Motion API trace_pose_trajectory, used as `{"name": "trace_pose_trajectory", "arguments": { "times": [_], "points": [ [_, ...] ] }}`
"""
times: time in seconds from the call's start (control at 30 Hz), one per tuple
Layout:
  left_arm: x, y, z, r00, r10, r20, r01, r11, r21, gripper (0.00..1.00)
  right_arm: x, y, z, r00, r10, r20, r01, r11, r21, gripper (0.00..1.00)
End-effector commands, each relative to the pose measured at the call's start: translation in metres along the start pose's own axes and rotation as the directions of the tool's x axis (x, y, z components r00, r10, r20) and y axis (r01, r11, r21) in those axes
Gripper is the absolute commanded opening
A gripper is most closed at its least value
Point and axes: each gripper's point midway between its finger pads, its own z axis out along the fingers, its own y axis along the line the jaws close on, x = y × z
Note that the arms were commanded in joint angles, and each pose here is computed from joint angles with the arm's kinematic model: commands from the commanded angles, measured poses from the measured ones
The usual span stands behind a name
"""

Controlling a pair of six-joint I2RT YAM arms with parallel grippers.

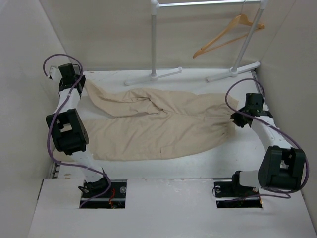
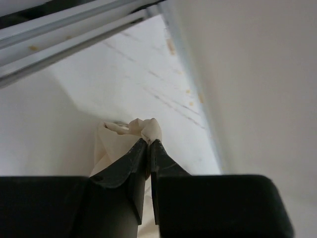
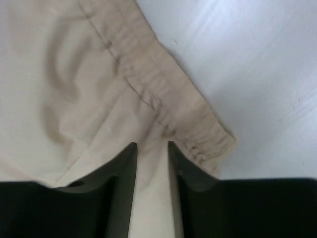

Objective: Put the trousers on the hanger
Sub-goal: Flatten out the trousers at the center of the board.

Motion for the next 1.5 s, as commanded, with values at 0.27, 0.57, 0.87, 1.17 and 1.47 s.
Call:
{"name": "trace_pose_trajectory", "arguments": {
  "times": [0.27,0.57,0.87,1.17,1.47],
  "points": [
    [-0.017,-0.049,-0.072,0.997,0.01,0.074,-0.019,0.993,0.121,0.04,-0.13,0.079,0.052,0.984,-0.008,0.177,0.011,1.0,-0.016,0.53],
    [-0.012,-0.049,-0.081,0.998,0.011,0.057,-0.019,0.989,0.147,0.04,-0.128,0.059,0.113,1.0,0.014,0.028,-0.018,0.99,0.138,0.55],
    [-0.02,-0.069,-0.091,0.997,0.011,0.075,-0.027,0.979,0.203,0.04,-0.116,0.074,0.144,0.996,0.033,-0.085,-0.022,0.991,0.129,0.11],
    [-0.048,-0.18,-0.114,0.997,-0.014,0.082,-0.017,0.928,0.373,0.02,-0.174,0.092,0.062,0.972,0.175,0.16,-0.162,0.983,-0.09,0.0],
    [-0.123,-0.15,-0.214,0.936,-0.131,0.327,-0.045,0.876,0.48,0.05,-0.164,-0.009,0.033,0.896,0.392,0.209,-0.393,0.919,-0.038,0.0]
  ]
}}
